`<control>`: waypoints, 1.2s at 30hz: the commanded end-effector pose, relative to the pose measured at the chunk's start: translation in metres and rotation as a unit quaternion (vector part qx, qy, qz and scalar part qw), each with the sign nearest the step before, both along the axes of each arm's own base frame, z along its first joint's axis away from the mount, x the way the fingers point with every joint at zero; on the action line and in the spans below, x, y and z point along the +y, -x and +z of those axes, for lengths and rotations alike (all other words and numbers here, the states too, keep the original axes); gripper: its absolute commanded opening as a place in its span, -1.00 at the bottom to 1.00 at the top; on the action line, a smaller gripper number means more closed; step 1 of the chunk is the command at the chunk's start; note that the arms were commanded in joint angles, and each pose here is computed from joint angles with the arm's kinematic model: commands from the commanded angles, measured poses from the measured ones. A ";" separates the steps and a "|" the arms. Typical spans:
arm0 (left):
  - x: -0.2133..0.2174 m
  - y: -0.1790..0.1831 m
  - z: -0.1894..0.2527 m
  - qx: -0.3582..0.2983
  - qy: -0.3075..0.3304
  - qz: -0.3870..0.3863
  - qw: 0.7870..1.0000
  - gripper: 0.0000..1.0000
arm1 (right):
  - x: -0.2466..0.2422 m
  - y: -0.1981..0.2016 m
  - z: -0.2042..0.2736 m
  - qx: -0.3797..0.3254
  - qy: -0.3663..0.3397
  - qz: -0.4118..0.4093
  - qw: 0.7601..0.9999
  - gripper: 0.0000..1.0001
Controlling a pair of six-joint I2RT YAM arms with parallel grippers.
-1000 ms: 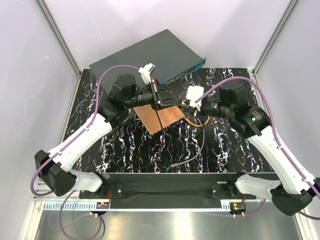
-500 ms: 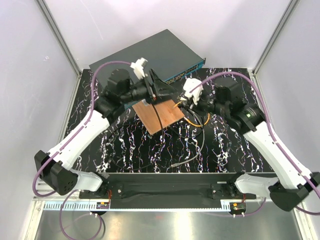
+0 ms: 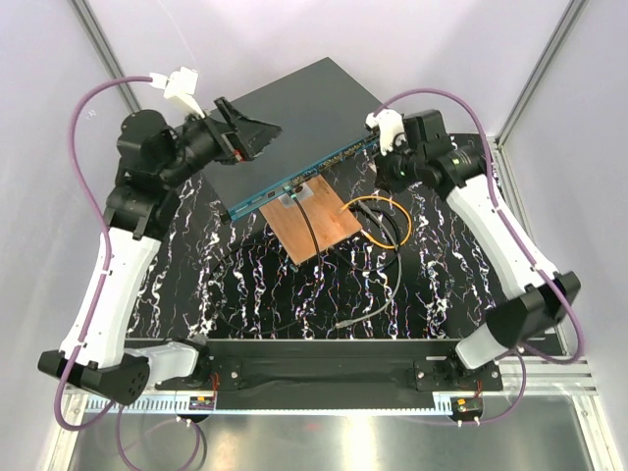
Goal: Insert the plug into the switch port
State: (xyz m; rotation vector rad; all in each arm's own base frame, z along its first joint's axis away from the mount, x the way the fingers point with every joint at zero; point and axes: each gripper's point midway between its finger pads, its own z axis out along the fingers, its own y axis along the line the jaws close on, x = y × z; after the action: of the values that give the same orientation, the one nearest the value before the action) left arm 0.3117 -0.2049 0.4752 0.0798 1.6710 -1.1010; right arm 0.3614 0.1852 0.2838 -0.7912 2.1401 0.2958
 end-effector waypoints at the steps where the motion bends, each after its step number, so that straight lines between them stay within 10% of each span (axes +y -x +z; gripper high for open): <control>1: 0.030 -0.017 -0.017 -0.022 -0.091 0.062 0.994 0.98 | 0.006 -0.009 0.019 0.002 -0.022 -0.030 0.999 -1.00; 36: 0.028 -0.042 -0.047 0.022 -0.098 0.060 0.993 0.98 | 0.026 -0.049 0.019 -0.001 -0.005 -0.056 0.998 -1.00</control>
State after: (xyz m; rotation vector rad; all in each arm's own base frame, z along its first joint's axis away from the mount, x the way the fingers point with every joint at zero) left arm 0.3494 -0.1772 0.4157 0.0795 1.8503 -0.8466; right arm 0.4069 0.2032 0.2838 -0.6774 2.2221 0.2244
